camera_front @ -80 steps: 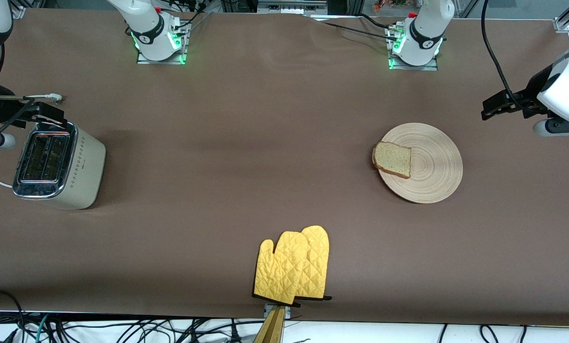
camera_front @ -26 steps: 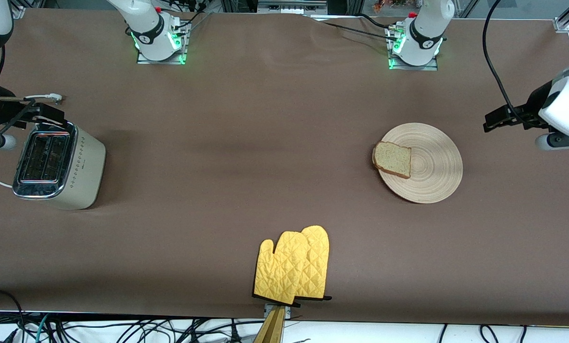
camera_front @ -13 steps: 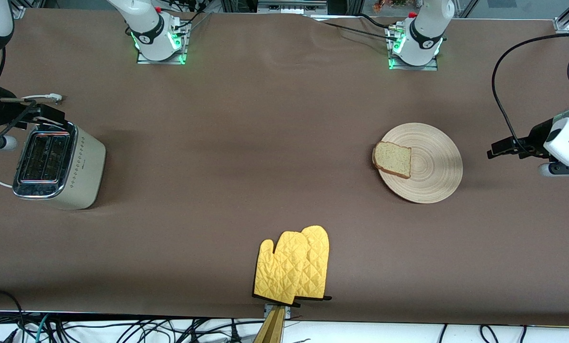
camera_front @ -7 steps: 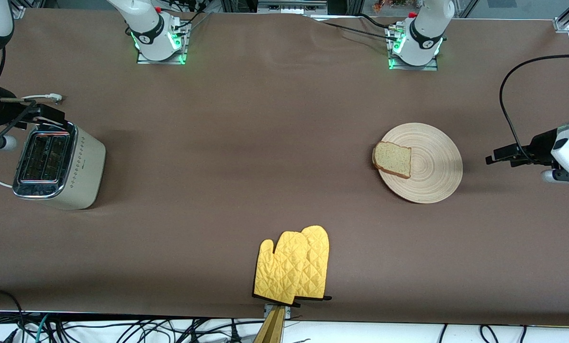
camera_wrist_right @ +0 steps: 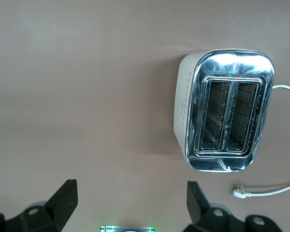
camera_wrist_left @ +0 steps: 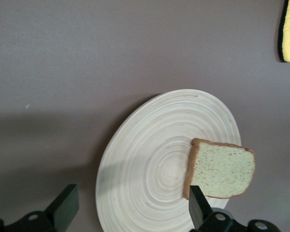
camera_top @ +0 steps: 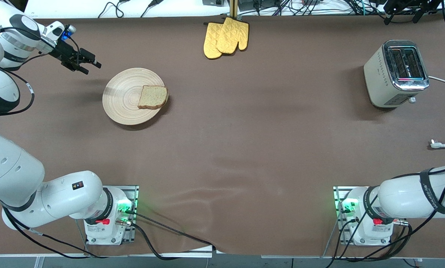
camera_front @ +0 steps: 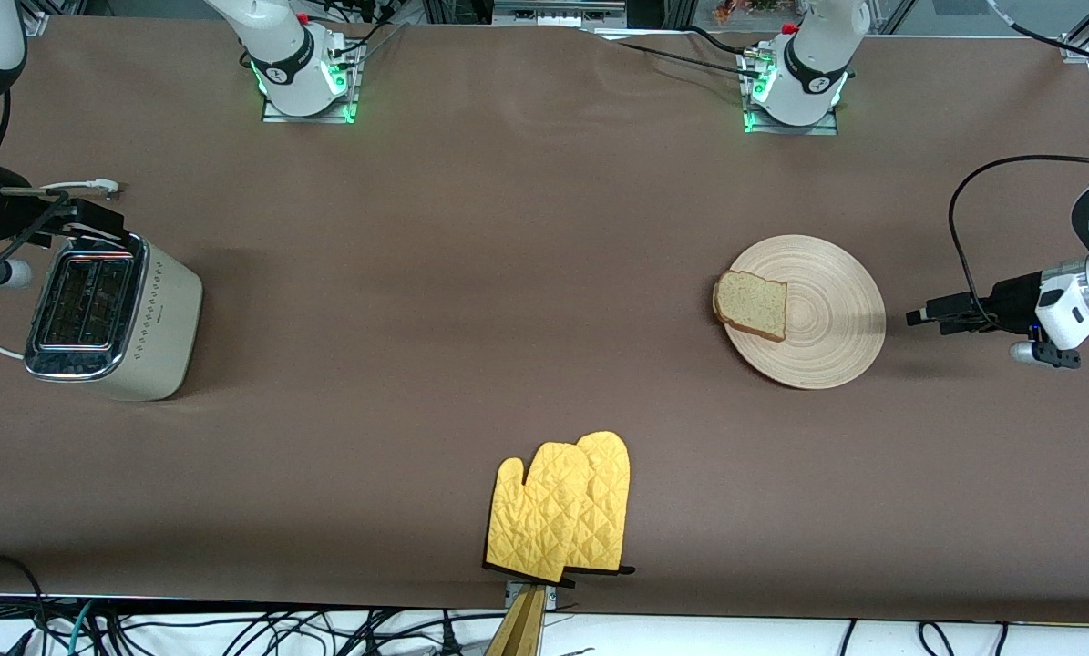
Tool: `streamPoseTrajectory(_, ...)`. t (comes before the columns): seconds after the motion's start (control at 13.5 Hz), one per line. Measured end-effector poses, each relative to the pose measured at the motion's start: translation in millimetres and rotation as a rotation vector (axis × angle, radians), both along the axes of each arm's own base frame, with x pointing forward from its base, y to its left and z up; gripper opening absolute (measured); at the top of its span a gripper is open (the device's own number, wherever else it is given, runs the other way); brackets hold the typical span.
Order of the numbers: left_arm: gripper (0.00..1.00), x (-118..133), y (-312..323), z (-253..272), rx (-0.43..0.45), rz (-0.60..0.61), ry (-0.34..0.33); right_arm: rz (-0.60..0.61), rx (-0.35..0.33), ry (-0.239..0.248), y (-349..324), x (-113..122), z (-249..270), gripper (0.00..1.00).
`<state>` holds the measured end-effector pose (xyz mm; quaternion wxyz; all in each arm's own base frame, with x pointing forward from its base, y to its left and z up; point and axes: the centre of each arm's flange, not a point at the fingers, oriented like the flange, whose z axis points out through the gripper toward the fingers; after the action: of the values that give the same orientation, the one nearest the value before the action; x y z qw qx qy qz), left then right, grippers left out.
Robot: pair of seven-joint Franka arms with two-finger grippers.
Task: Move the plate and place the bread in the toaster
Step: 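Lower the left gripper to the wooden plate's rim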
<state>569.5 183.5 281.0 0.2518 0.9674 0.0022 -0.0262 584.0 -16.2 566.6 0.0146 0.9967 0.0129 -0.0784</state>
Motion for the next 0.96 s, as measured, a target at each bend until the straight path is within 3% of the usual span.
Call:
streamPoseTrajectory(0.22, 1.0, -15, 15, -44, -0.042, 0.007, -0.036, 0.0, 0.0, 0.0, 0, 0, 0, 1.0)
streamPoseTrajectory(0.96, 1.0, -57, 12, -106, -0.197, 0.054, -0.005, 0.0, 0.0, 0.0, 0, 0, 0, 1.0)
